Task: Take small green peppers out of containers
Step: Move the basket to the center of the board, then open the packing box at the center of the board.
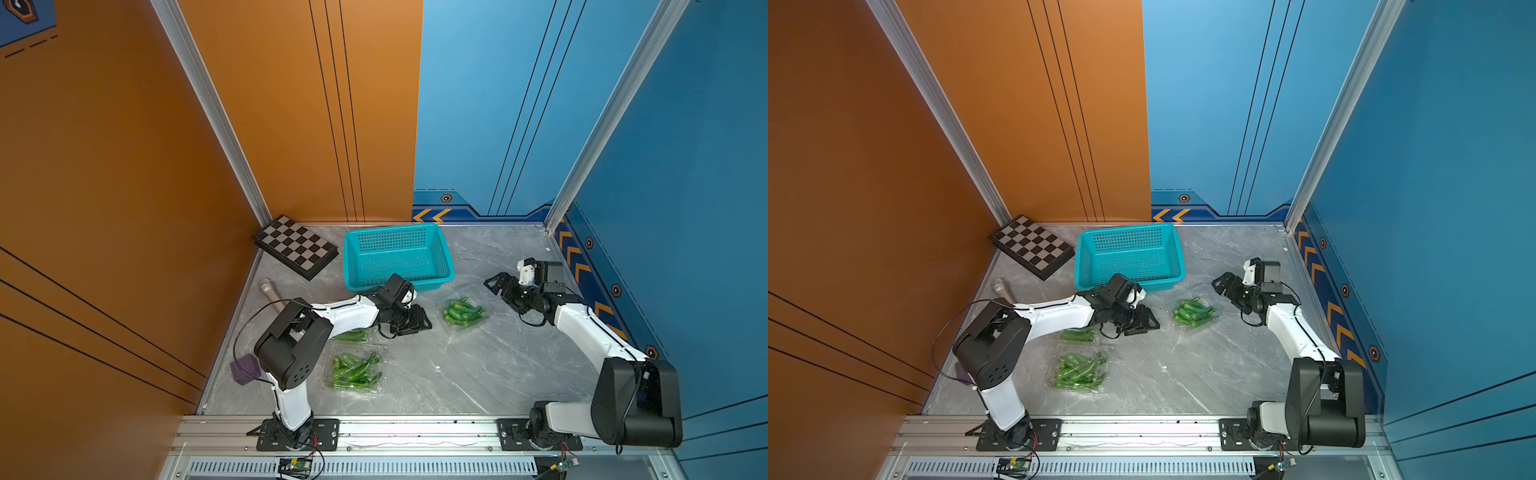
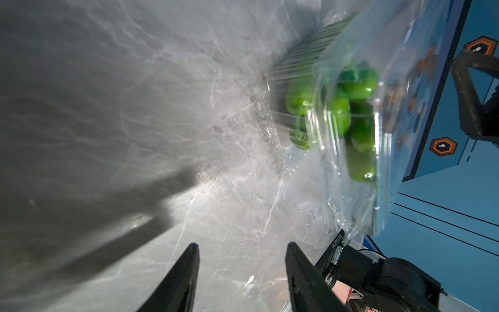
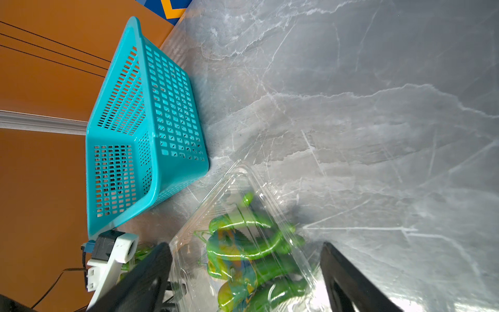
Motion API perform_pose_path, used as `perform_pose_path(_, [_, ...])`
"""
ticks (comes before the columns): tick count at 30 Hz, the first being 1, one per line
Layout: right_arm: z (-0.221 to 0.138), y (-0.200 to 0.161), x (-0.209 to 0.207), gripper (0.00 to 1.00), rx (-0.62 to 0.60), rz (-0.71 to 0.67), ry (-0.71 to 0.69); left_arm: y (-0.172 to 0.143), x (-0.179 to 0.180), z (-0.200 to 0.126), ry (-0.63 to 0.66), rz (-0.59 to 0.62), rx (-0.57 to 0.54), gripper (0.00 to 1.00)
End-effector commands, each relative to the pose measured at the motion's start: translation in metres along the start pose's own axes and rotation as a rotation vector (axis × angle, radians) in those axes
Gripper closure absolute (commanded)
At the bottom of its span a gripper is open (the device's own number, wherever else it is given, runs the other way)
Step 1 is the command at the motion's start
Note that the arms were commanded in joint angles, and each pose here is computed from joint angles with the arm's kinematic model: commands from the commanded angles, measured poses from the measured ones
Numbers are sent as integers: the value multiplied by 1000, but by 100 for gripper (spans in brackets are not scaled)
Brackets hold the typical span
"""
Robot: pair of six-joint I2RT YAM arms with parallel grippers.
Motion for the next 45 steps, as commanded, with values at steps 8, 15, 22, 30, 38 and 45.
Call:
perform_pose_path(8, [14, -7, 2, 15, 61, -31, 3, 3, -24, 1, -43, 49, -2, 45])
perform_pose_path(15, [15, -15, 0, 15, 74, -35, -16, -8, -22, 16, -60, 29, 5, 49])
perform_pose_path(22, [15, -15, 1, 16, 75, -39, -18, -8, -18, 16, -62, 29, -17, 51])
perform_pose_path(30, [18, -19, 5, 16, 89, -28, -21, -8, -19, 26, -86, 20, -8, 52])
perform_pose_path(38, [22, -22, 5, 17, 103, -20, -18, -3, -18, 32, -99, 4, -26, 54])
perform_pose_path(45, [24, -27, 7, 18, 113, -17, -12, -4, -16, 35, -153, -24, -27, 54])
Point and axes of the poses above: each gripper's point midway between its finger pads, its own z axis out along the fingers, its own x axis along the line the jaws close on, y = z × x, the point moved 4 cm from there along -z, back along the fingers, and after that the axes turned 12 degrees about -z, right-handed, at the moved point
